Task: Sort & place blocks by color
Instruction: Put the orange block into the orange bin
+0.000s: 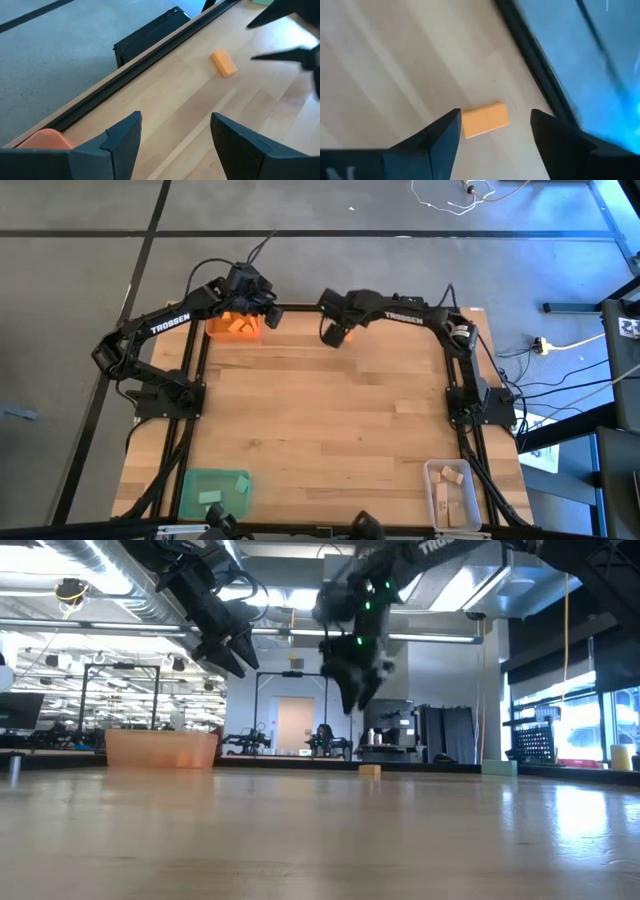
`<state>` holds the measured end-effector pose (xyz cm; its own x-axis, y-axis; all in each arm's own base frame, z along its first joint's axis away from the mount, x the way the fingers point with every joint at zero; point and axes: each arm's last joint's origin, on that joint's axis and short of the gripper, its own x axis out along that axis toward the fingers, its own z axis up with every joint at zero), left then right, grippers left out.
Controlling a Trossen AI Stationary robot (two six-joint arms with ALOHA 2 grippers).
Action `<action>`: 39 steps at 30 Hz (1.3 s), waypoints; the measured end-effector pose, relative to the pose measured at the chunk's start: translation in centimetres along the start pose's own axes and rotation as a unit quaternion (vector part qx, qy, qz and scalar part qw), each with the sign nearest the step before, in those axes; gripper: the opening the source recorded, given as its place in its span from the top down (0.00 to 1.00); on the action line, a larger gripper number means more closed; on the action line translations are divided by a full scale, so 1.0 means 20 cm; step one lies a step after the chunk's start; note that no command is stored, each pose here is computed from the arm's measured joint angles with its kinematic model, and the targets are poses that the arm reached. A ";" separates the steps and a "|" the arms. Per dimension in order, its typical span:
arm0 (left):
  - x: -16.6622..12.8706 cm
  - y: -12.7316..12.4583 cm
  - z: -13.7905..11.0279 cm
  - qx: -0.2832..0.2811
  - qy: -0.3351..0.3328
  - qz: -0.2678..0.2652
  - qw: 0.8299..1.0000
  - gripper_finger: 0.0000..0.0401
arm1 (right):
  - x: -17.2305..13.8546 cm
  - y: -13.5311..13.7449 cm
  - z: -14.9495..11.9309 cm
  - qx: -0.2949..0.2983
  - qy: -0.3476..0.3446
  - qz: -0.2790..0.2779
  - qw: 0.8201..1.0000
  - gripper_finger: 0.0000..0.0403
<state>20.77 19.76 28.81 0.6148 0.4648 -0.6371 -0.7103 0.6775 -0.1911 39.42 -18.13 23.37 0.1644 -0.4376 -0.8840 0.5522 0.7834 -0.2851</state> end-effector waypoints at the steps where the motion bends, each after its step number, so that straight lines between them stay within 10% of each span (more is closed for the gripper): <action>1: 0.00 0.00 0.00 0.000 0.000 0.000 1.000 0.43 | -0.03 -0.01 0.02 0.042 -0.001 0.002 0.999 0.40; 8: 0.00 0.00 0.00 0.000 0.000 0.000 1.000 0.43 | -0.23 -0.08 0.14 0.203 -0.057 0.043 0.977 0.40; 21: 0.00 0.00 0.00 0.018 0.000 0.000 1.000 0.43 | -0.28 -0.05 0.20 0.134 -0.084 0.182 0.970 0.40; 39: 0.00 0.00 -0.01 0.053 0.014 -0.001 0.999 0.43 | -0.17 0.02 0.12 0.235 0.003 0.249 0.940 0.40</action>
<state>20.67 19.61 28.60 0.6051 0.4483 -0.6580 -0.6683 0.7352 -0.1137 41.10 -17.39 27.19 0.4942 -0.0661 -0.8669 0.7088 0.6079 0.3577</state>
